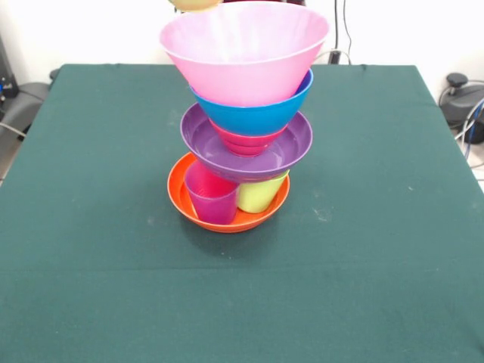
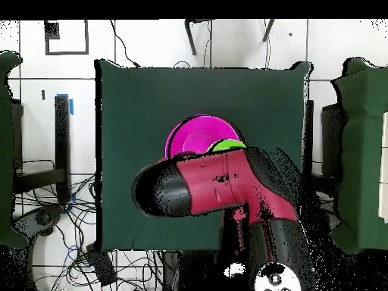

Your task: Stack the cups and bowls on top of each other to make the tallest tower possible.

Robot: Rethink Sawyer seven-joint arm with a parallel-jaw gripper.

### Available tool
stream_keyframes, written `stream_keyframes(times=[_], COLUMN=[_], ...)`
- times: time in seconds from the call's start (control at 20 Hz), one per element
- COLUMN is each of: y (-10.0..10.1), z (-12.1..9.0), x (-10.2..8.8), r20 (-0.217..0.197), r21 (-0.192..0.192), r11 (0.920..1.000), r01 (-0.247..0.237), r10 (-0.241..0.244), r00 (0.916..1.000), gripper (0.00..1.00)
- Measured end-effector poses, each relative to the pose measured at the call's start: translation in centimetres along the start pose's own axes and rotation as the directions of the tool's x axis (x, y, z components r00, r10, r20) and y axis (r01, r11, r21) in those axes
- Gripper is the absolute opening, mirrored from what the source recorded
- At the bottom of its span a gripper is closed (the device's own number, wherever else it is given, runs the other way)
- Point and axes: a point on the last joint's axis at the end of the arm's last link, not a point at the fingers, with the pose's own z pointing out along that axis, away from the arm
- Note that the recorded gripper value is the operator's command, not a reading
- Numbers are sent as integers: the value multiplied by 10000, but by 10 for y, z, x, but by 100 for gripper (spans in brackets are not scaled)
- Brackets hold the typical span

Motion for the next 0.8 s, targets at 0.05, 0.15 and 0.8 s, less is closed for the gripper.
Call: stream_keyframes(times=[0.05,0.15,0.8], y=[6,18,67], z=[0,1,2], x=[-2,-5,-29], r20=[-19,-55,52], r21=[-34,-102,-319], r11=[10000,9996,9961], r01=[86,257,824], r10=[-86,-258,-823], r00=[10000,9997,9966], gripper=[0,0,0])
